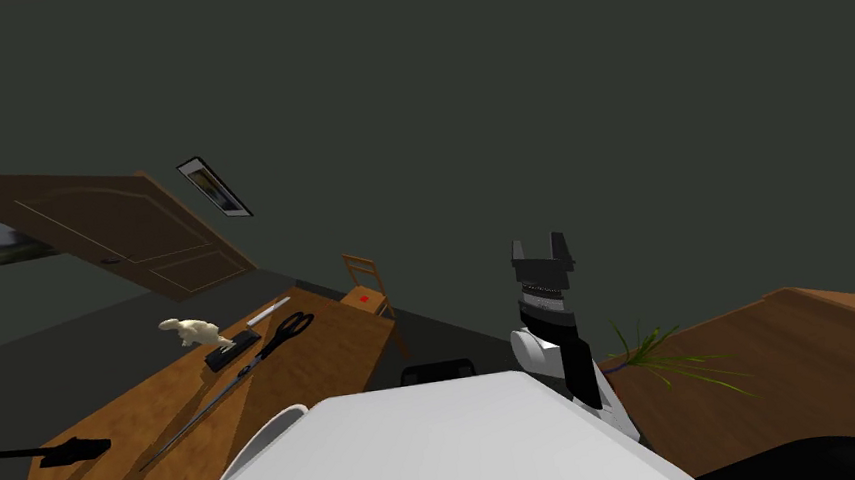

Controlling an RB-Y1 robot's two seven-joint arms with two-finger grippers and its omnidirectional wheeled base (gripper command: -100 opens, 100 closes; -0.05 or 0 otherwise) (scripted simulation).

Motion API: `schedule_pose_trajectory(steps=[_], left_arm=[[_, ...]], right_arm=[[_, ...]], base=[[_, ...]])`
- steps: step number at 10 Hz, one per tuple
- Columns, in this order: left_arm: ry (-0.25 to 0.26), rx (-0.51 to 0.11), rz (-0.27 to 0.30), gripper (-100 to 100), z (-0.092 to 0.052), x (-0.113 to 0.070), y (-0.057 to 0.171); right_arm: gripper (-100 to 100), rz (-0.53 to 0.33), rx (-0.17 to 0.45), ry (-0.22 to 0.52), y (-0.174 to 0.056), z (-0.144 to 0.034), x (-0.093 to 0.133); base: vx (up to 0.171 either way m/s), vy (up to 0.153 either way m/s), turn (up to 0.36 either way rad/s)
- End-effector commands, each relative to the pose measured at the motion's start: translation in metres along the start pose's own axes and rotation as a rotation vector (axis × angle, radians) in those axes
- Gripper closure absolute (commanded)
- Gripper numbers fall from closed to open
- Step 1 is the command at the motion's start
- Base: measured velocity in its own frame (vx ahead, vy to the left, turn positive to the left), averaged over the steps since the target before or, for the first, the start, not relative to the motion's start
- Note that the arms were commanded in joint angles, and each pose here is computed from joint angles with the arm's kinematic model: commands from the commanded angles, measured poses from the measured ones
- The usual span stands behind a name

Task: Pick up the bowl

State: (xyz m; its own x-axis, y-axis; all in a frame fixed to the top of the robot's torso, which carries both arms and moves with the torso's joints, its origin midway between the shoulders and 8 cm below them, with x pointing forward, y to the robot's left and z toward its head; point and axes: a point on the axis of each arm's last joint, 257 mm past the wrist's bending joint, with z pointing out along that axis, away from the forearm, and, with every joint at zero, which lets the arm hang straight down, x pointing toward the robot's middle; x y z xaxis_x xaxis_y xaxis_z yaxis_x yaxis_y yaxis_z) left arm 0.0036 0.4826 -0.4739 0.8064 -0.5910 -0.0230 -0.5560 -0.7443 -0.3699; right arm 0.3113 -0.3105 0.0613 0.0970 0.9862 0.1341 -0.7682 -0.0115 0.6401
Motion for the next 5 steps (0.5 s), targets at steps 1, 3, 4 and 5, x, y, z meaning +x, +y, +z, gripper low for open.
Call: schedule_pose_trajectory(steps=[1,3,4,5], left_arm=[[0.000,0.001,0.002,-100,0.0075,0.0009,0.0027],[0.000,0.001,0.003,-100,0.0161,0.0021,0.0055],[0.000,0.000,0.002,-100,0.0132,0.0023,0.0046],[0.000,0.001,0.003,100,0.0136,0.0025,0.0046]], right_arm=[[0,0.000,0.000,0.000,0.0000,0.0000,0.0000],[0,0.000,0.000,0.000,0.0000,0.0000,0.0000],[0,0.000,0.000,0.000,0.0000,0.0000,0.0000],[0,0.000,0.000,0.000,0.0000,0.0000,0.0000]], base=[[0.011,0.017,0.003],[0.012,0.021,0.002],[0.006,0.009,-0.001],[0.000,0.000,0.000]])
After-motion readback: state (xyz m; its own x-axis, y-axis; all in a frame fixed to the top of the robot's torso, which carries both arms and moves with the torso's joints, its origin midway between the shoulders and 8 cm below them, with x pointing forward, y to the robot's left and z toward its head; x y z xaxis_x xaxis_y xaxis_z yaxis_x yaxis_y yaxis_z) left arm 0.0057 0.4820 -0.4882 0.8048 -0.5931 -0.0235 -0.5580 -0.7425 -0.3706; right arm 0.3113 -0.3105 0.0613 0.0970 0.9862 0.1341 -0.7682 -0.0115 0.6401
